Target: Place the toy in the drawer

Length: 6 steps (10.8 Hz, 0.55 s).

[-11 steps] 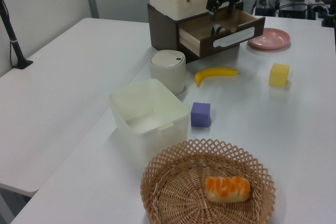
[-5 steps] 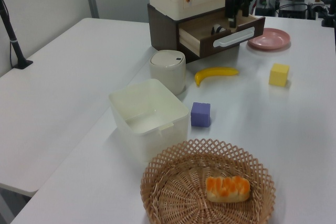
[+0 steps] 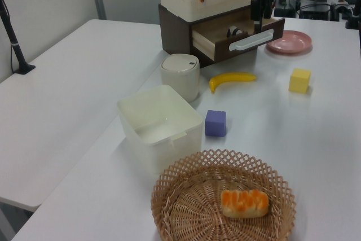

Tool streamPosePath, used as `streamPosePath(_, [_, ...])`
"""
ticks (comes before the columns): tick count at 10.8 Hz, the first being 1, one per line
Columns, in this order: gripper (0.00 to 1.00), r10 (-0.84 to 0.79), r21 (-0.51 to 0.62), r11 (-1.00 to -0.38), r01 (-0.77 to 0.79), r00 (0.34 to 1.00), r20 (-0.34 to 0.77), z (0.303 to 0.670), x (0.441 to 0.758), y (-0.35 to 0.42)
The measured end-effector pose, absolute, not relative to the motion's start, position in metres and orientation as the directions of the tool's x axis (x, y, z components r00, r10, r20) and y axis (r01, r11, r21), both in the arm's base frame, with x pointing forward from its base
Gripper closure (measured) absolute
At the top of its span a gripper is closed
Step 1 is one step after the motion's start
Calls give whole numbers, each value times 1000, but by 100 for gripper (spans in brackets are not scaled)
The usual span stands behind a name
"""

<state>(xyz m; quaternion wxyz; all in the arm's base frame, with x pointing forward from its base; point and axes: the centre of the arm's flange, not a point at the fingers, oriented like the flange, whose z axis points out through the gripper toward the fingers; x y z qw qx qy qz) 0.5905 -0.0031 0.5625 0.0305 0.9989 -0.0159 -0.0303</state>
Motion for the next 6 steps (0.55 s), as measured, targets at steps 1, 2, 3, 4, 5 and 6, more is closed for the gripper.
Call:
streamPosePath(1, [0,-2,60,-998,1,998,-62,563,590,-7])
streamPosePath(2, [0,11,58,-998,15,998,-63,563,590,-11])
streamPosePath(3, [0,9,58,-998,13,998,-64,563,590,-16])
streamPosePath(4, [0,2,58,-998,5,998,-63,563,590,-22])
streamPosePath(5, [0,-4,58,-998,-1,998,-63,563,589,-25])
streamPosePath(6, [0,-5,58,-998,-2,998,-62,564,589,-26])
